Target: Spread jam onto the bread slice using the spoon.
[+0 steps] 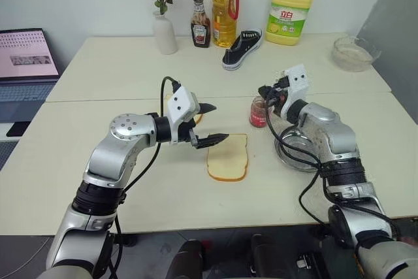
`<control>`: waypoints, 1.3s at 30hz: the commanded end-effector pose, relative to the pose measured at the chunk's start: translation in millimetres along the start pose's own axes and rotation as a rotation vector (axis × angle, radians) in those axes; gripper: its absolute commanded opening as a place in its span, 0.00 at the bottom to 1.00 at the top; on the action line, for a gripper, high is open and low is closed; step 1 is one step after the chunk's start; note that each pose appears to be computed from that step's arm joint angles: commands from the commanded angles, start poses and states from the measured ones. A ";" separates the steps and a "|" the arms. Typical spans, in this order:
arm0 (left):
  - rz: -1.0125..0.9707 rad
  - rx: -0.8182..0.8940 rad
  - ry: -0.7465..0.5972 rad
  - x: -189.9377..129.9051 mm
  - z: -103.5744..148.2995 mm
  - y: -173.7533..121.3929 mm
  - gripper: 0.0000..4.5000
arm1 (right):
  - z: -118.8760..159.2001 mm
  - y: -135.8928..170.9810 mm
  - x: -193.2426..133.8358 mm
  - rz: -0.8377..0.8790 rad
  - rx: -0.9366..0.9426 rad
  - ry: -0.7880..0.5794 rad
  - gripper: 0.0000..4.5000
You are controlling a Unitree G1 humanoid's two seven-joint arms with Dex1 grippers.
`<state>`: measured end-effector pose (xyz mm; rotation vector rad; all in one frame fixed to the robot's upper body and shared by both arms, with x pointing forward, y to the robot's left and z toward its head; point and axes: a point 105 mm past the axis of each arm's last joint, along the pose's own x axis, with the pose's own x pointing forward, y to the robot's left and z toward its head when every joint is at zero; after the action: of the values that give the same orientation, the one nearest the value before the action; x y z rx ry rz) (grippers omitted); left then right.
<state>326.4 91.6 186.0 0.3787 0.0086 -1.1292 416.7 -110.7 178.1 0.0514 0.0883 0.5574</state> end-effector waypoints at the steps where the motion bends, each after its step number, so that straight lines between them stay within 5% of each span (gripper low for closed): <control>1: 0.012 0.045 -0.045 -2.2 14.7 1.3 1.00 | 11.1 0.1 -3.3 0.004 0.019 -0.009 0.01; 20: 0.020 0.077 -0.079 5.0 23.4 7.8 1.00 | 49.4 -28.4 -14.3 -0.096 0.442 -0.140 0.01; 39: -0.005 0.093 -0.075 5.5 22.5 8.8 1.00 | 71.0 -44.7 -43.2 -0.133 0.585 -0.229 0.01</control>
<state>334.1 86.8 196.2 0.3900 -0.0552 -1.1398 416.1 -167.0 228.6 0.6633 0.1015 0.3636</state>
